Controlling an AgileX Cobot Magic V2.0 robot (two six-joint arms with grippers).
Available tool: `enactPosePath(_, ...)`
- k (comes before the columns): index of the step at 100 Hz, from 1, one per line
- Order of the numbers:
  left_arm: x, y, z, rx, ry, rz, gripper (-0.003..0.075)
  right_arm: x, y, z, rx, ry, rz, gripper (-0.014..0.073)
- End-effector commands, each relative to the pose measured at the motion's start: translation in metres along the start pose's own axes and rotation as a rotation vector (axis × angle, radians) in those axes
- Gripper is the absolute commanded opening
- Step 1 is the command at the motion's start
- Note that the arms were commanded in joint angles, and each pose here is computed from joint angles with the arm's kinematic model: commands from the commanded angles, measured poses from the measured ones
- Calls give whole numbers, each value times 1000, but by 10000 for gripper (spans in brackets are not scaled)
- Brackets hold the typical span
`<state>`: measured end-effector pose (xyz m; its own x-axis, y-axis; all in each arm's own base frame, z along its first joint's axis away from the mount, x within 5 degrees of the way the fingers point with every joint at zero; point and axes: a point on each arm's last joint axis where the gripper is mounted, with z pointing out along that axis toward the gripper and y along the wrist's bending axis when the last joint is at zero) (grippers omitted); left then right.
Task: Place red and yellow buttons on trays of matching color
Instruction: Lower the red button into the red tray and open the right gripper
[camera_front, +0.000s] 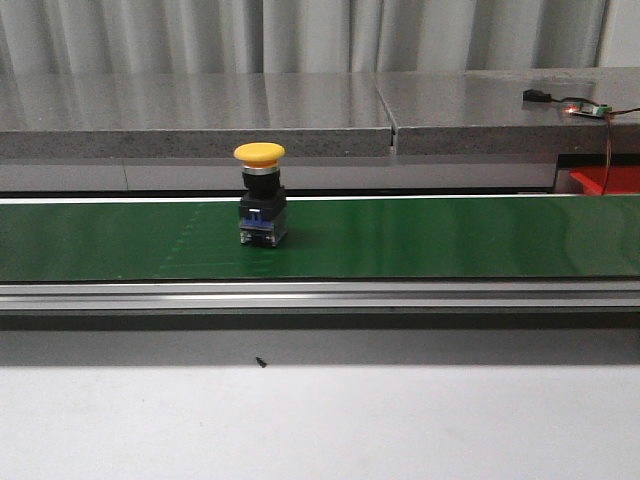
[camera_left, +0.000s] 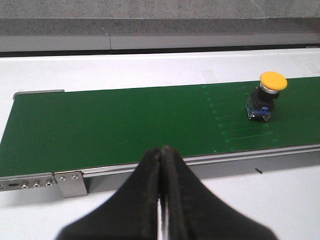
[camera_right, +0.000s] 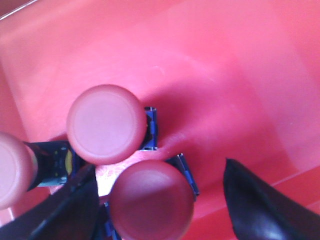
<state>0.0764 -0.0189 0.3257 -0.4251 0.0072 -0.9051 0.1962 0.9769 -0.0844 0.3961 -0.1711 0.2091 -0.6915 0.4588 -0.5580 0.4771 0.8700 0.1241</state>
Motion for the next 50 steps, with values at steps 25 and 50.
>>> enactPosePath(25, -14, -1, -4, 10, -101, -11, -19, -27, 9, -101, -32, -242, -36, 528)
enactPosePath(50, -14, -1, -4, 10, -101, -11, -19, -11, 19, -171, -70, -346, -53, 528)
